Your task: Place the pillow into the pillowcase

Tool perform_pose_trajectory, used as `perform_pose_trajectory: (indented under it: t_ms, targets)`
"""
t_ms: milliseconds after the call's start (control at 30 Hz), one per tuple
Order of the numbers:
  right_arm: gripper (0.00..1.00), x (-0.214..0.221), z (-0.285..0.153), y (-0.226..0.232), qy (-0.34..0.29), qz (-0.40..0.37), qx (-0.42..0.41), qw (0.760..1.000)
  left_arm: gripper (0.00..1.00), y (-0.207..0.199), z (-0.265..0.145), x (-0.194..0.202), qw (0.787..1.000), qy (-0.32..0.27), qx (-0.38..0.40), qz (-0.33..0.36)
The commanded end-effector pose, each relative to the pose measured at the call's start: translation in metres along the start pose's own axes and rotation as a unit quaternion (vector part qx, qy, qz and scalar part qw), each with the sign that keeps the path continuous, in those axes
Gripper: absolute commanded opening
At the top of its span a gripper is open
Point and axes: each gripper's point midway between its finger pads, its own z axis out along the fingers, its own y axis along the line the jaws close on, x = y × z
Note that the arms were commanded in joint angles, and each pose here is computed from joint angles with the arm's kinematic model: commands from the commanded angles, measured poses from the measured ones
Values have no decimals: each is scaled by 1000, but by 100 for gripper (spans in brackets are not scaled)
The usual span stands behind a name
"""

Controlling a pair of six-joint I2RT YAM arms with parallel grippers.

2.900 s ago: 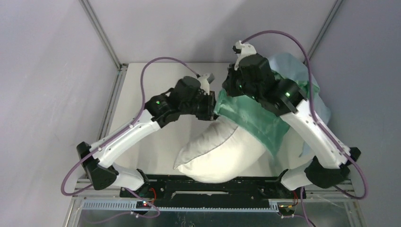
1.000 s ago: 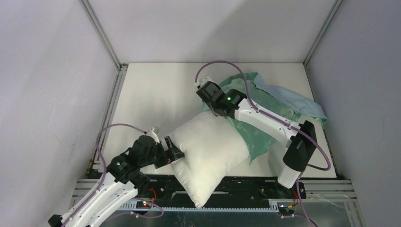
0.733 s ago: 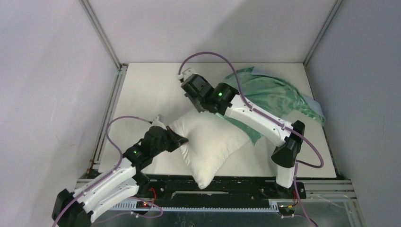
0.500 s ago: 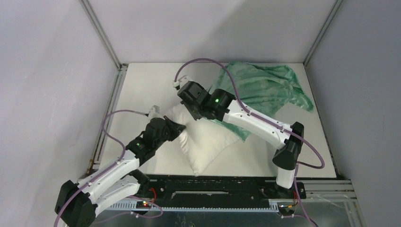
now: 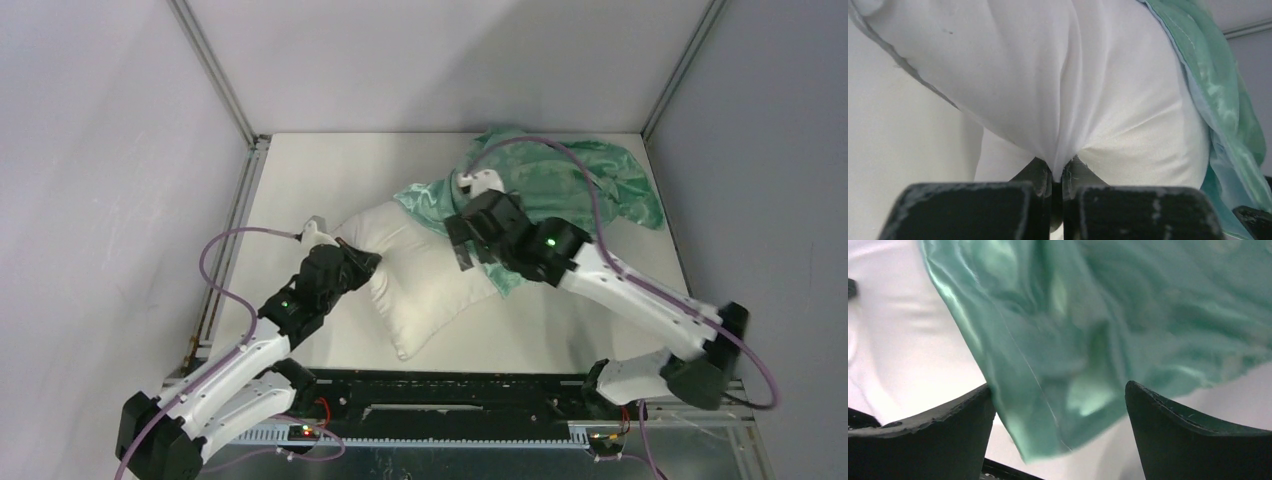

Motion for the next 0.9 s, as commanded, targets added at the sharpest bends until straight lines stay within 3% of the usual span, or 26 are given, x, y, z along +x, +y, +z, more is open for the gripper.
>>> perform_pose_trajectory:
  t_ms: [0, 333, 500, 567, 600, 633, 733, 767, 867]
  targets:
    - [100, 12, -11, -31, -42, 52, 40, 997, 0, -24, -8, -43, 997, -68, 19, -10]
    - [100, 52, 6, -20, -40, 44, 2, 998, 0, -16, -6, -41, 999, -54, 6, 3]
    - [99, 61, 35, -32, -26, 44, 27, 998, 0, -20, -6, -41, 999, -44, 5, 13]
    - [93, 55, 40, -45, -34, 47, 50, 997, 0, -21, -6, -42, 999, -42, 3, 18]
    - [86, 49, 38, -53, -37, 56, 61, 996, 0, -20, -5, -42, 999, -41, 0, 22]
    - [72, 40, 34, -59, -44, 68, 66, 995, 0, -20, -5, -43, 999, -41, -2, 25]
    - [12, 0, 8, -55, -72, 93, 43, 992, 0, -19, -5, -44, 998, -42, -7, 35]
    - [0, -13, 0, -42, -73, 93, 17, 993, 0, -20, -4, -44, 999, -41, -6, 35]
    - [0, -48, -39, 33, -82, 62, -81, 991, 0, -39, 1, -41, 999, -28, 21, 28]
